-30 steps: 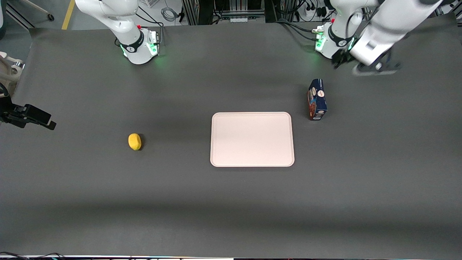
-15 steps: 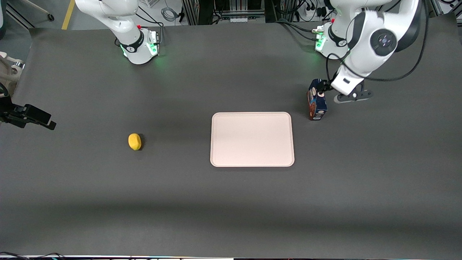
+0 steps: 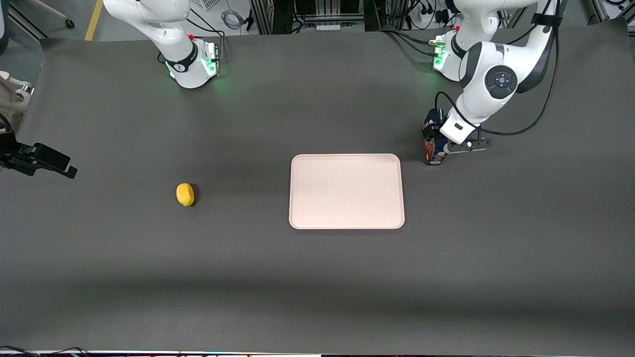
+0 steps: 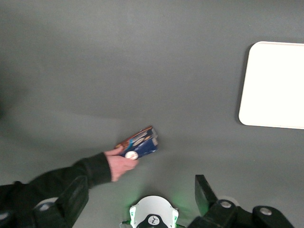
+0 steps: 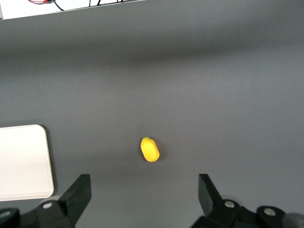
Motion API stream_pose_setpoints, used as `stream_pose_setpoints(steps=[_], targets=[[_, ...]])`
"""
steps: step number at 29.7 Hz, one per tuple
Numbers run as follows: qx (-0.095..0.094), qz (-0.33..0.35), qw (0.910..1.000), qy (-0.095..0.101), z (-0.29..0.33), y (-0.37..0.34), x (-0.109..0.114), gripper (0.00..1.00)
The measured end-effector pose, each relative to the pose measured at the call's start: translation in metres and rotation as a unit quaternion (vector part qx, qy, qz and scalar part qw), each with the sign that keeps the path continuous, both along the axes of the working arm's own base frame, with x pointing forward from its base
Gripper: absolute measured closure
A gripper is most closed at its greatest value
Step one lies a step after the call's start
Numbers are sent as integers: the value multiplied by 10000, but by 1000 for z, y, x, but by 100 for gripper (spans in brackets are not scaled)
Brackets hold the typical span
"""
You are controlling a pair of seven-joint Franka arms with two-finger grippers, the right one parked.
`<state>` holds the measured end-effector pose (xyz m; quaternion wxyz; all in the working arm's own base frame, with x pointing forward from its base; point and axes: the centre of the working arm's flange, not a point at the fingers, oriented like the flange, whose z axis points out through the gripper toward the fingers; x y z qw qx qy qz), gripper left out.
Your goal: Place cookie box on tray
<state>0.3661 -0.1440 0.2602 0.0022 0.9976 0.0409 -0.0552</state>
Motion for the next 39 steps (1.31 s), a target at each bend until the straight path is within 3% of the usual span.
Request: stream_pose_setpoints(steps=[4, 5, 9, 14, 19, 29, 33, 39], targets=[[-5, -7, 10000, 10, -2, -1, 0, 61], [-6, -6, 10000, 11, -2, -1, 0, 70], [-30, 10, 10000, -40, 3, -2, 5, 83], [-102, 43, 9999, -19, 30, -8, 28, 87], [-245, 74, 9996, -72, 100, -20, 73, 88], [-367, 244, 9977, -511, 212, -40, 124, 88], [-388, 58, 9982, -448, 206, -67, 135, 88], [-209, -265, 9989, -319, 146, -106, 153, 88]])
